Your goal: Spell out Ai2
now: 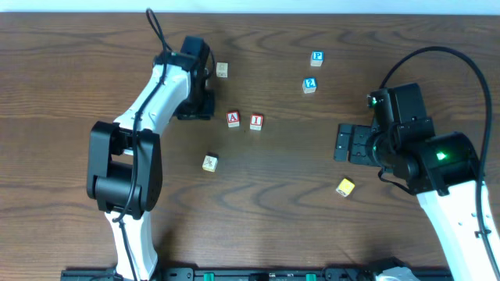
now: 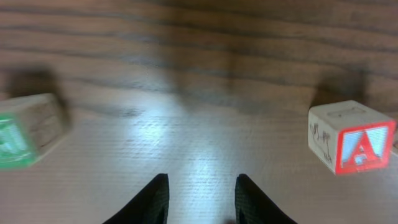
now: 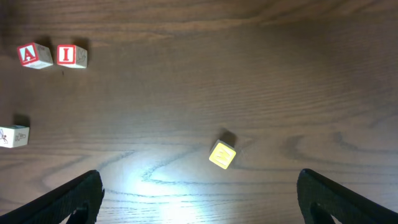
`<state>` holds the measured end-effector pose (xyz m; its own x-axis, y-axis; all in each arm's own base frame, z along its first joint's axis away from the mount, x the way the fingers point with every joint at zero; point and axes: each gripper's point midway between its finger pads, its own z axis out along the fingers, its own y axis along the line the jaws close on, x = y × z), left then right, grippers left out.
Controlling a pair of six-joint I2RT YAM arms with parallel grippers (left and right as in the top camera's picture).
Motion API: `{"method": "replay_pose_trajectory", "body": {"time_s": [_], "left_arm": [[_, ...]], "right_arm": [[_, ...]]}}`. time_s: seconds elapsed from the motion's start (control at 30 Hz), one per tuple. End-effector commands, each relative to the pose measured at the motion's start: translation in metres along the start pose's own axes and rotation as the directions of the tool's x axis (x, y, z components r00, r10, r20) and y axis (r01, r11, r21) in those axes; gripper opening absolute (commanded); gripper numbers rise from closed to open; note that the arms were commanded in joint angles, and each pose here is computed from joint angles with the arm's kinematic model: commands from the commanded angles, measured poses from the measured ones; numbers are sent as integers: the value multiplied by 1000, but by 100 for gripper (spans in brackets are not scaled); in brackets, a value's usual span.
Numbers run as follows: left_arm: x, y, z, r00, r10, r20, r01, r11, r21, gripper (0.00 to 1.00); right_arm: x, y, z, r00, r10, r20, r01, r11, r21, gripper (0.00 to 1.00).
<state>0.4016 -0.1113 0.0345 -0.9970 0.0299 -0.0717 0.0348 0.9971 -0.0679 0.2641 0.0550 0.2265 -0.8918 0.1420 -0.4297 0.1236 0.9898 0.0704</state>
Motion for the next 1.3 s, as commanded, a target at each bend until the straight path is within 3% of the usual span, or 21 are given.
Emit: {"method": "replay_pose_trajectory", "body": {"time_s": [0.0, 0.2, 0.63, 1.27], "left_arm": [[13, -17, 16, 999, 39, -19, -38, 998, 45, 37], [6, -36, 28, 999, 21, 49, -23, 998, 53, 36], [-15, -31, 26, 986, -27, 163, 35, 998, -50, 40], [-18, -48, 26, 985, -35, 171, 30, 999, 31, 42]], "right_arm": [[1, 1, -3, 1000, 9, 9, -9, 1000, 0, 99], [1, -1, -3, 1000, 9, 11, -9, 1000, 7, 99], [1, -1, -3, 1000, 9, 11, -9, 1000, 8, 99], [0, -2, -3, 1000, 9, 14, -9, 1000, 14, 99]]}}
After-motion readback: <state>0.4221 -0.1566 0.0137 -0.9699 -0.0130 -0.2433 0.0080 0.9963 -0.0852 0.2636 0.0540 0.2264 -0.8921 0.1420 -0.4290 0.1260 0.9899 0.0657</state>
